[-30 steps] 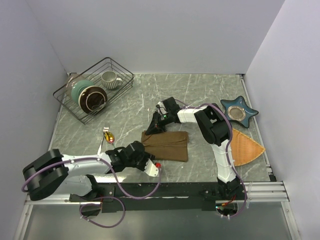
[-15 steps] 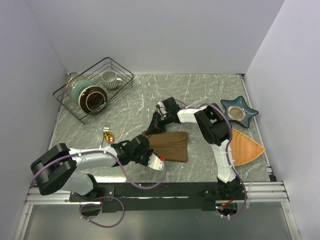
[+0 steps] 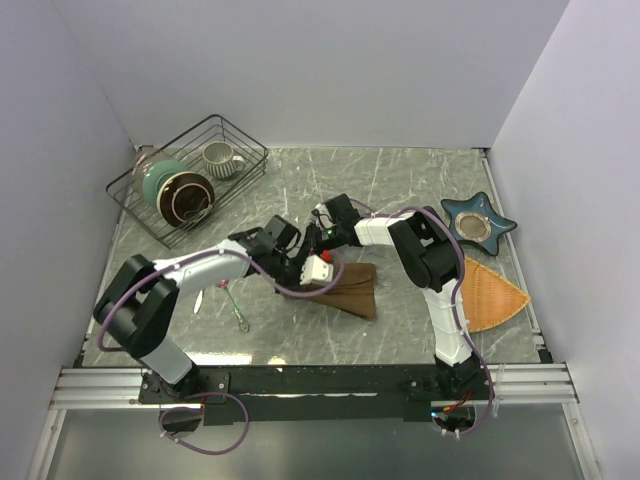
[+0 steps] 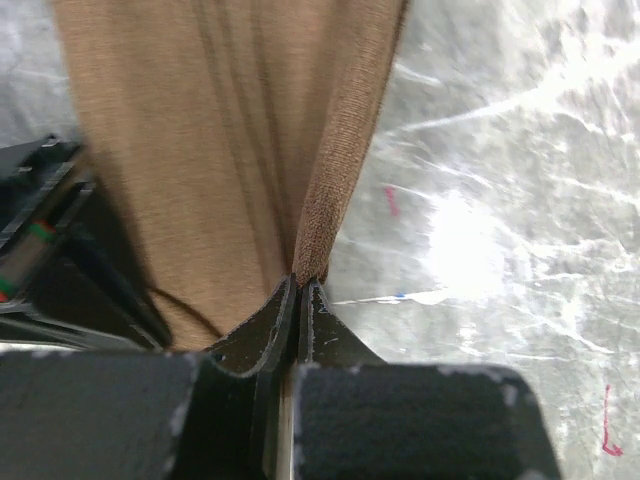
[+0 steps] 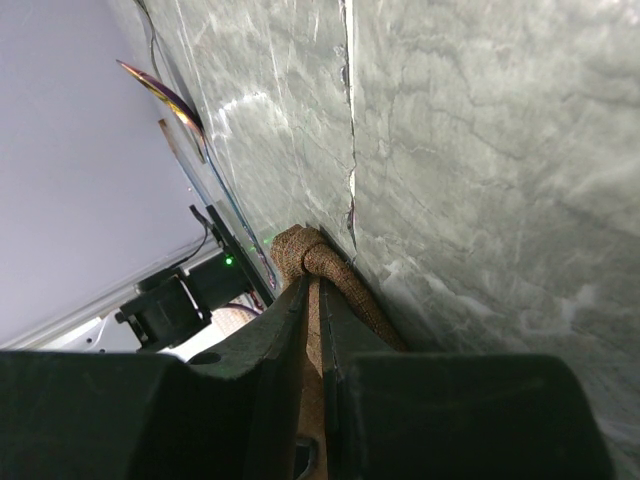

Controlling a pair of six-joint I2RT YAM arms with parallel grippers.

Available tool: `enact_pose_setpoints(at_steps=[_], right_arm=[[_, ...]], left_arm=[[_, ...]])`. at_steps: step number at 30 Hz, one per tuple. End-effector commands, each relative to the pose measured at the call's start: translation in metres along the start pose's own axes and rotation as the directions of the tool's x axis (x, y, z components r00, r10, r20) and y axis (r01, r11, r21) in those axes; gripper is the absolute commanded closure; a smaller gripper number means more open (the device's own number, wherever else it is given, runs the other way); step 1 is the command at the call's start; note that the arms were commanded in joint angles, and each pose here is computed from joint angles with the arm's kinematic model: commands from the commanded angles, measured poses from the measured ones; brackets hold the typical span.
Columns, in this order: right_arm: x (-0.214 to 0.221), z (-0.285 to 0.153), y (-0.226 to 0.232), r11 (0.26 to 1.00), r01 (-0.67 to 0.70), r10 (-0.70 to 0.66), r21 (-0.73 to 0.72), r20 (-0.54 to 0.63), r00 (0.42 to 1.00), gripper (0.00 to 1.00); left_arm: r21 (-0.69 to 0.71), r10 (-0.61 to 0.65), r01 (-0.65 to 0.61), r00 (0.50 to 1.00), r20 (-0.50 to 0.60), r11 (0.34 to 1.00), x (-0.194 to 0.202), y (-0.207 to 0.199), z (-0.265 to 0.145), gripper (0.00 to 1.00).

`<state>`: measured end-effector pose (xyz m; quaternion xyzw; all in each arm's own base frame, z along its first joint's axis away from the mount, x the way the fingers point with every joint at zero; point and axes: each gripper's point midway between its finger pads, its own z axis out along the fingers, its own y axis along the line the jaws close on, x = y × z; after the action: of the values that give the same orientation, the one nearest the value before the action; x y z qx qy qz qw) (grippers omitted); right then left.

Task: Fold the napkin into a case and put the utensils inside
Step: Fold the 2/3-rectangle-folded napkin at the center of the board.

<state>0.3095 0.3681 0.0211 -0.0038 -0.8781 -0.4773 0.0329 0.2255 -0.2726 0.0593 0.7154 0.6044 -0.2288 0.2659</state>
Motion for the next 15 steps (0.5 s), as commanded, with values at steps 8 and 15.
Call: enact_pose_setpoints(at_steps=[8,15], right_arm=[[0.013,0.020,-0.051,0.986,-0.055,0.056,0.154,-0.003,0.998,0.82],[0.017,0.022,-0.054,0.986,-0.062,0.065,0.158,-0.014,0.998,0.82]], left_arm=[[0.095,-0.212,0.201,0.970,0.118,0.975,-0.013,0.041,-0.004,0.97],[0.053,-0.294,0.290,0.948,0.124,0.956,0.000,0.062,-0.001,0.97]])
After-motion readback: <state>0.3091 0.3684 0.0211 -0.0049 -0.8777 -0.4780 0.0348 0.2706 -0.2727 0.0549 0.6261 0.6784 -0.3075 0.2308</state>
